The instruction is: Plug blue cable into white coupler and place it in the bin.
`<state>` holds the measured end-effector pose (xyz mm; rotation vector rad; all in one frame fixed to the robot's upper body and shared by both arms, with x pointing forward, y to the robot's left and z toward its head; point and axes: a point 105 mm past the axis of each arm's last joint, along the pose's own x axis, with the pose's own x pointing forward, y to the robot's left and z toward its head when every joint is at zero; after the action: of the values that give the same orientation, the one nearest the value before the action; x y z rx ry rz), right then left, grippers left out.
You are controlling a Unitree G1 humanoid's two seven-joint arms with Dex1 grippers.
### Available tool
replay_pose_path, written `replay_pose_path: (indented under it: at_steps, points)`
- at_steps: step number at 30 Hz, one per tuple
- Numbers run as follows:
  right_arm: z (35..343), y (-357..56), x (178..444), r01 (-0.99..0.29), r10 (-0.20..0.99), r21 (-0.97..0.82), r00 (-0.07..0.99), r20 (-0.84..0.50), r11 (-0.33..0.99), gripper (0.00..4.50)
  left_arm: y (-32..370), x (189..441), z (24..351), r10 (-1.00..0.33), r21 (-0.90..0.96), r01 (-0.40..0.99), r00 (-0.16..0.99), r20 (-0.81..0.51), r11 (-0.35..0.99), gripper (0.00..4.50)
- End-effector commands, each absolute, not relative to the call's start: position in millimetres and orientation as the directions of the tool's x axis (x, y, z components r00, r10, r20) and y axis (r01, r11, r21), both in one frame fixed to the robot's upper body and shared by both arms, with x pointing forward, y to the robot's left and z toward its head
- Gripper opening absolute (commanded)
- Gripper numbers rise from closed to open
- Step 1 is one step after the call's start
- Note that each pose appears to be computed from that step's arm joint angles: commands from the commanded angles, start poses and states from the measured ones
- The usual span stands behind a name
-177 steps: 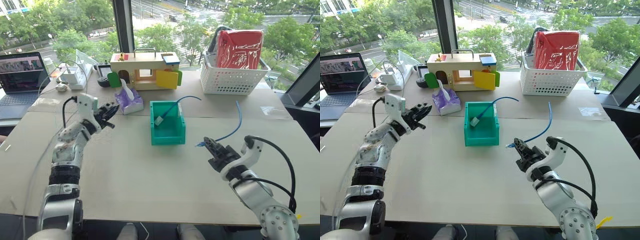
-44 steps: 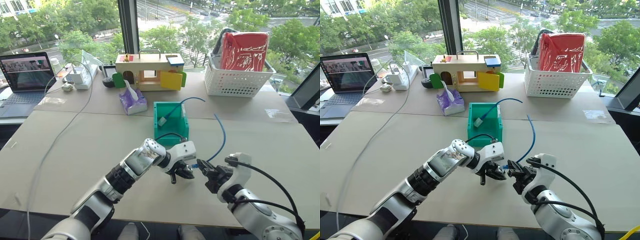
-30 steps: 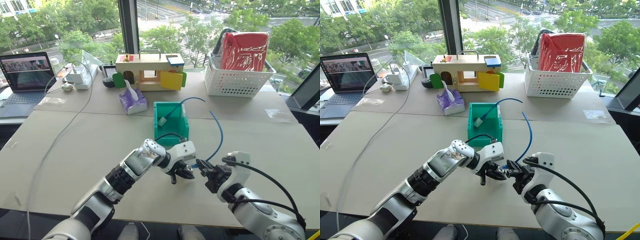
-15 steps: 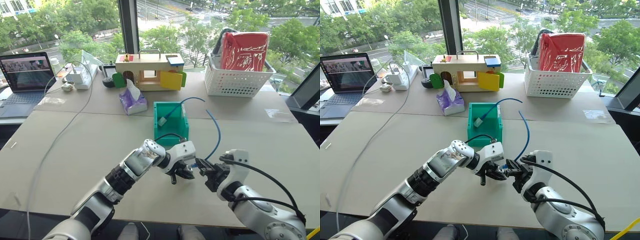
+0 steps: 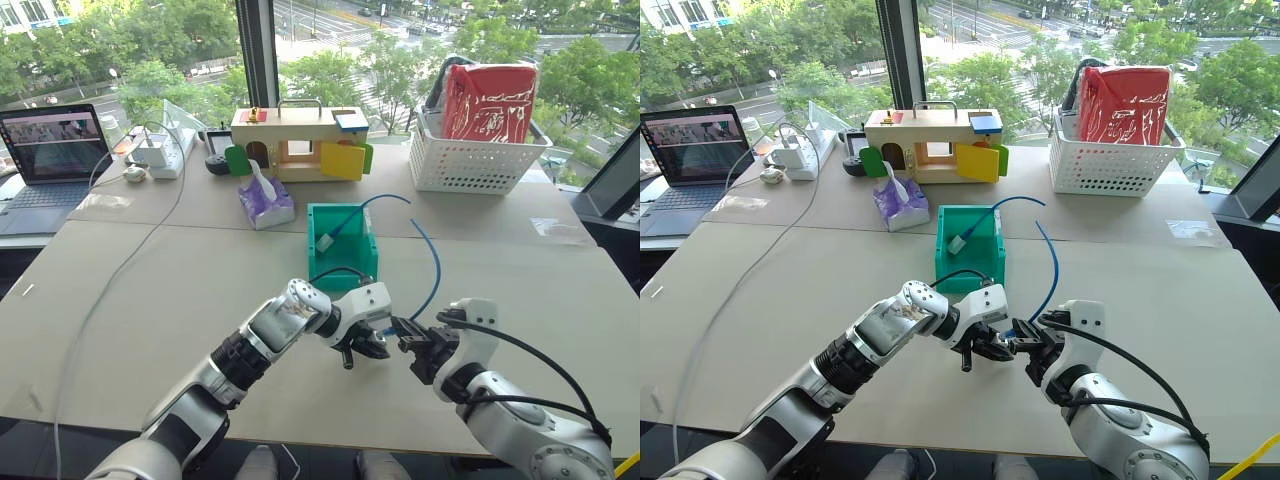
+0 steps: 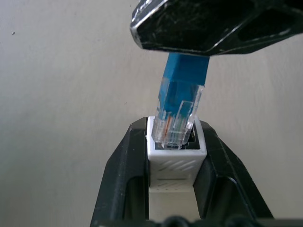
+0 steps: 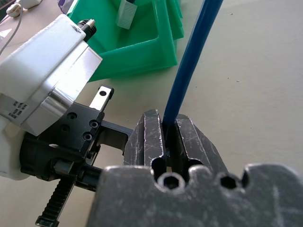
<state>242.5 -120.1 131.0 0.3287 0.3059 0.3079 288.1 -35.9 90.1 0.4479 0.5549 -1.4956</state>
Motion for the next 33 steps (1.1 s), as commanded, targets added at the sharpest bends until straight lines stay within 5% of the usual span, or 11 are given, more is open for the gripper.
replay_pose_path:
  at_steps: [1,18,33]
  points:
    - [143,-115,238,-0.279,0.363,0.346,0.909,-0.205,0.896,0.00,-38,279,79,-0.786,-0.098,0.995,-0.048,-0.616,0.017,0.70]
    - [138,-95,234,-0.360,0.451,0.341,0.859,-0.241,0.868,0.00,-39,279,79,-0.781,-0.084,0.996,-0.043,-0.623,0.012,0.70]
    - [134,-111,236,-0.261,0.356,0.323,0.891,-0.283,0.910,0.00,-40,279,79,-0.779,-0.078,0.997,-0.041,-0.626,0.010,0.70]
